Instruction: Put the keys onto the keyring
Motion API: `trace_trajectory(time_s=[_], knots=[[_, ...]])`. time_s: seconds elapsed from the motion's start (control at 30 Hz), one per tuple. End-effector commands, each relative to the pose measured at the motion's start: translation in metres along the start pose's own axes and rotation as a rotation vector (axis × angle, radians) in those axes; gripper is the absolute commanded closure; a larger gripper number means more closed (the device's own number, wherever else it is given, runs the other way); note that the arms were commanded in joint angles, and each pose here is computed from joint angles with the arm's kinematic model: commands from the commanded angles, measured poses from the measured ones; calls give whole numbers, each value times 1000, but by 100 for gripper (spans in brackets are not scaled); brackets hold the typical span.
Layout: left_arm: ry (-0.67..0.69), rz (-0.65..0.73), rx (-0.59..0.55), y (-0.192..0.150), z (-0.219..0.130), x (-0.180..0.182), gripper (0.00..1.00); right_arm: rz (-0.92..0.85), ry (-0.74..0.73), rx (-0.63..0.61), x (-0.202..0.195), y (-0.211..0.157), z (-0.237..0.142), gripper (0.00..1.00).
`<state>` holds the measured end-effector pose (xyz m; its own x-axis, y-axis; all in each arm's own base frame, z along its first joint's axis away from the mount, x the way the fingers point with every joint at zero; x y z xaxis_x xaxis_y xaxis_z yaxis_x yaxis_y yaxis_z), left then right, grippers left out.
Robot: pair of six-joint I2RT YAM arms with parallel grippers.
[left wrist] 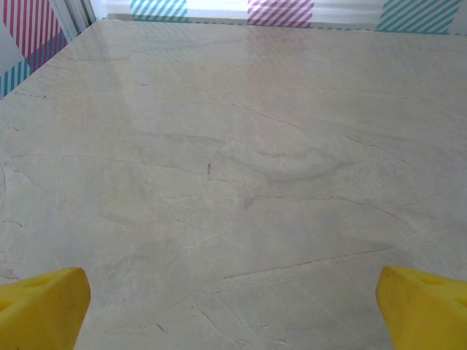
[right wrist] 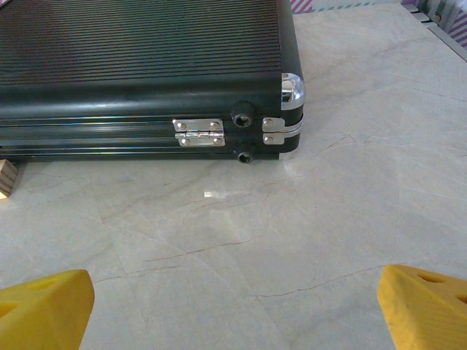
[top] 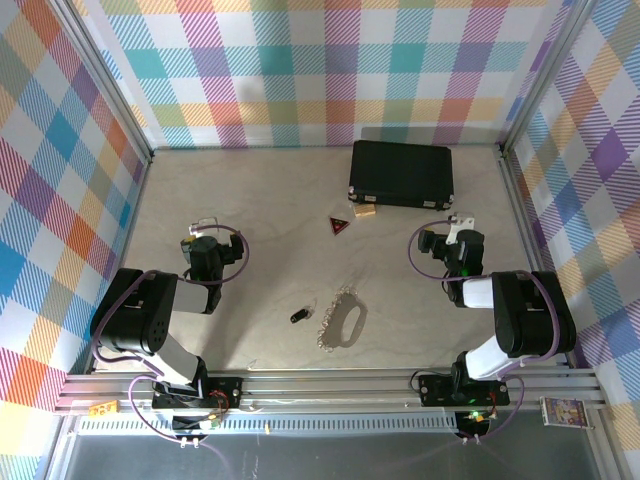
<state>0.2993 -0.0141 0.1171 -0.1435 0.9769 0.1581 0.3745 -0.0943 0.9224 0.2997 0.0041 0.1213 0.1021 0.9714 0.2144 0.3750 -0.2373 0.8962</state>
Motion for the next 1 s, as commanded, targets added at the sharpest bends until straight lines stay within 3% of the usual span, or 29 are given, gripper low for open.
trace_trajectory(time_s=[0.0, 0.7, 0.97], knots=[[-4, -14, -11, 4, 2, 1, 0, -14, 10, -42, 3, 7, 0, 1], [-8, -14, -17, 5, 1, 2, 0, -16, 10, -44, 3, 7, 0, 1], [-10, -19, 11, 33, -15, 8, 0, -30, -2, 26, 18, 48, -15, 1]])
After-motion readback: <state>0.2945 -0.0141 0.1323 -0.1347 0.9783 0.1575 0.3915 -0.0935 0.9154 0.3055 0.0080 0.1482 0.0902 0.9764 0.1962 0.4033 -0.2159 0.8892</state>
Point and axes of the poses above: each hand's point on the last joint's axis, 136 mm out from that joint toward the fingers, its own z axis out along the fingers, its own x axis along the line the jaws close on, y = z × x, the point moved 10 cm from there along -z, back along the fingers, and after that the axes turned 9 degrees about z, right-handed, at the moved point
